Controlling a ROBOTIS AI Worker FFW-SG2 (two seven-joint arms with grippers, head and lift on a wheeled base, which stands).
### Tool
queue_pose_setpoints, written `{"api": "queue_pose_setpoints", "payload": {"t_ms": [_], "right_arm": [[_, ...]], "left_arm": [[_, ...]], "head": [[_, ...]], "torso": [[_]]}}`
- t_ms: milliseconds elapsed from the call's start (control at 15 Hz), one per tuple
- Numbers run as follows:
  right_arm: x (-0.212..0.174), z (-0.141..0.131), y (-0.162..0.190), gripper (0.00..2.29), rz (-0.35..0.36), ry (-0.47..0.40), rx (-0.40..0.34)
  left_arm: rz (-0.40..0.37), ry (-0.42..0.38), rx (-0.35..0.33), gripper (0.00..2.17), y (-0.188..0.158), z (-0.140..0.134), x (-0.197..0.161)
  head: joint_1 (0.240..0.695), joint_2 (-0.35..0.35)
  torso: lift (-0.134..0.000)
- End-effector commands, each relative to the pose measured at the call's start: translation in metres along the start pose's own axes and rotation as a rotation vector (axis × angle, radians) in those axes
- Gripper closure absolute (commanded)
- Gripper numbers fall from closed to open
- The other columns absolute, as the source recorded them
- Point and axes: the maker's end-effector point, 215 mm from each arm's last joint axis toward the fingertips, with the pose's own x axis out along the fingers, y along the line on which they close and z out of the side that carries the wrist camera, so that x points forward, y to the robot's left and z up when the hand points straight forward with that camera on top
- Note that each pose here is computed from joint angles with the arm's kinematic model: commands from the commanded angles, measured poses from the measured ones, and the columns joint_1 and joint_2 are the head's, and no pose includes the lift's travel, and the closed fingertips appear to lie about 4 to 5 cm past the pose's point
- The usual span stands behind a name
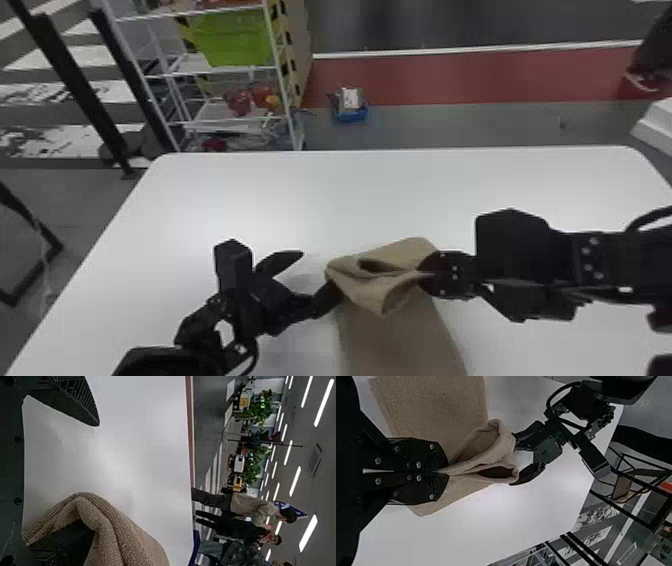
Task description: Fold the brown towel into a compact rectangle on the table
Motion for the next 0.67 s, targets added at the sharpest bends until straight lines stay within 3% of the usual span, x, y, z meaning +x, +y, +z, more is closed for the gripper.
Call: {"api": "queue_pose_setpoints", "payload": {"t_ms": [0, 600], "right_arm": [[0.006, -0.004, 0.018, 1.62, 0.037, 0.012, 0.006], [0.003, -0.028, 0.055, 1.62, 0.091, 0.077, 0.017]], "left_arm": [[0.002, -0.009, 0.001, 0.06, 0.0, -0.002, -0.001], [-0.003, -0.052, 0.033, 0.06, -0.004, 0.001, -0.01]], "head": [[0.695, 0.146], [0.695, 0.149]], "torso": [[-0.134], [-0.134]]}}
